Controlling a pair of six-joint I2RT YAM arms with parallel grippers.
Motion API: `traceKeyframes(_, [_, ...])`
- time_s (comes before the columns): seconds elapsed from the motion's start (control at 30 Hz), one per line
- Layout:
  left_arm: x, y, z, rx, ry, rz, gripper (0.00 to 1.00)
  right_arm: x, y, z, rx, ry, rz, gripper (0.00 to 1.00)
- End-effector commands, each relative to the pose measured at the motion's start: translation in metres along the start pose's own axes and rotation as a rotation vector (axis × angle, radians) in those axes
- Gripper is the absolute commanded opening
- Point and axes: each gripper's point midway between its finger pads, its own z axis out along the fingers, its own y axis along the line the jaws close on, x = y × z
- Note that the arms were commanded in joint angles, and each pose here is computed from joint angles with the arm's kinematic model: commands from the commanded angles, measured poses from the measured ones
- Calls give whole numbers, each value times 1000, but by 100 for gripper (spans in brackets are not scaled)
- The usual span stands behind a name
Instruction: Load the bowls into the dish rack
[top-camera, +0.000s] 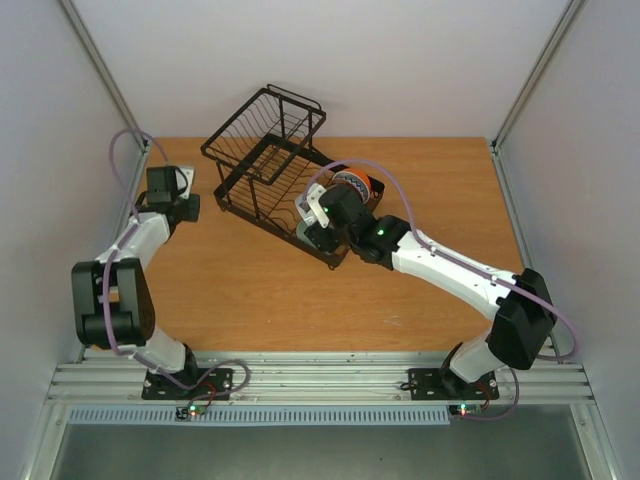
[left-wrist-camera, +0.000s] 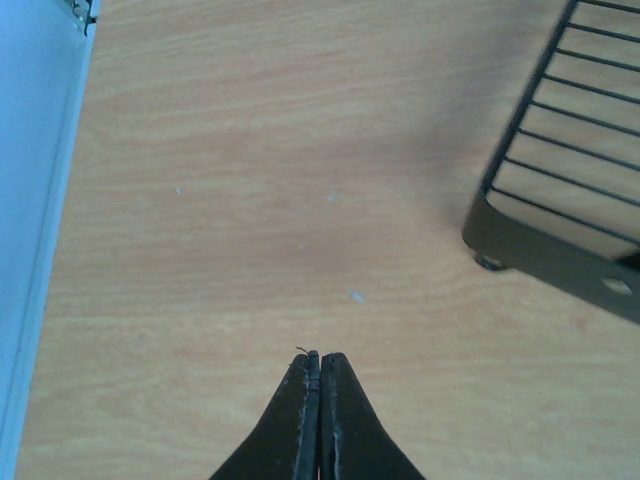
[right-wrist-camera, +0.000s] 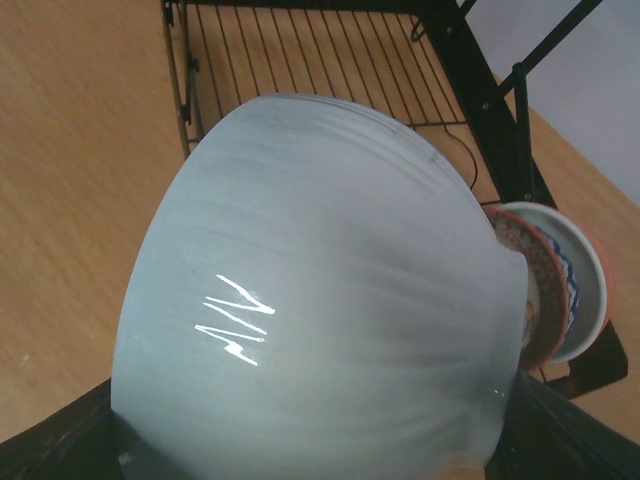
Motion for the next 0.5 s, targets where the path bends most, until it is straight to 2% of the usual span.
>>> traceKeyframes(0.0, [-9,-4,-30,43,-117,-25,0,-43,-20,1,61,-118,-19,2])
traceKeyframes(0.37, [22,-13,-51,89,-210,-56,0,-47,-14,37,72,-95,-82,1])
traceKeyframes(0.47, [18,-13,-54,89,-253,-62,0,-50,-14,46,86,-100,-106,1])
